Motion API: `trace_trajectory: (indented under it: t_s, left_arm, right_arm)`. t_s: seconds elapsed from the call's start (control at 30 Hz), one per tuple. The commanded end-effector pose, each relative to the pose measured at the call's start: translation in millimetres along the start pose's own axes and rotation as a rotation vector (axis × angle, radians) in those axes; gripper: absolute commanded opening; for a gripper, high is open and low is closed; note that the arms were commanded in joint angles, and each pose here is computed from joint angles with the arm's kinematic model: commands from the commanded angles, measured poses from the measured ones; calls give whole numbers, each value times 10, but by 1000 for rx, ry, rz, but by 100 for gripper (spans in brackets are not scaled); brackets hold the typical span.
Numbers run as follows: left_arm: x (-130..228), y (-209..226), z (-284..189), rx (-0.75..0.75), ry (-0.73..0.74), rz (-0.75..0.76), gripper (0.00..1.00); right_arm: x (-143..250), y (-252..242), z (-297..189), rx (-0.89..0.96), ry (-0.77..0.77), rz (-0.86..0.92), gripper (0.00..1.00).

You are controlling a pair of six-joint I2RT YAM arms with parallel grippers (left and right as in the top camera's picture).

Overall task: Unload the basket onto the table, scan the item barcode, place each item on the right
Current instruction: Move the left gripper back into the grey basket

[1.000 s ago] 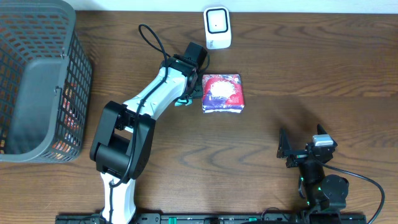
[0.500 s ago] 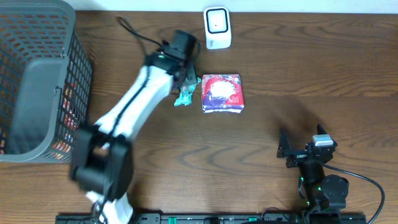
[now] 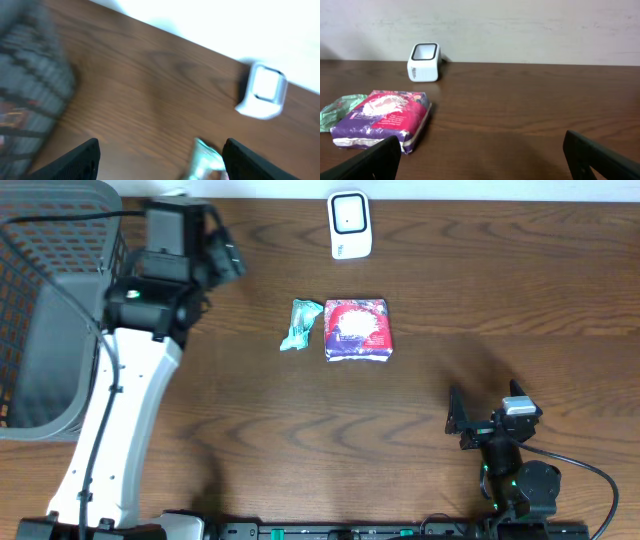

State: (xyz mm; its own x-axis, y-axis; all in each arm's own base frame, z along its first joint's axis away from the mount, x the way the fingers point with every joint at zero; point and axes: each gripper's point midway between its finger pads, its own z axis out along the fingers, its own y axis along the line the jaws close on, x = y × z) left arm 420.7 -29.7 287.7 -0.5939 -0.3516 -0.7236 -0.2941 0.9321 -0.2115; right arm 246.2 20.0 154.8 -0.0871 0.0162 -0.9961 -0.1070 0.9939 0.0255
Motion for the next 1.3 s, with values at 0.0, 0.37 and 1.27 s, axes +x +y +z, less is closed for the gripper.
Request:
trace_trajectory:
  t_s: [0.0,0.37,1.27]
  left_arm:
    - [-227,398,-57,-115,-66,-27,79]
    - [-468,1333,-92,-287,-106,-178,79]
    - [177,2922,-93,-684,48,-510,88]
  right_arm:
    - [11,-16,0,8,3,12,99]
    - [11,-16,0,8,3,12,99]
    - [11,-16,0,8,3,12,99]
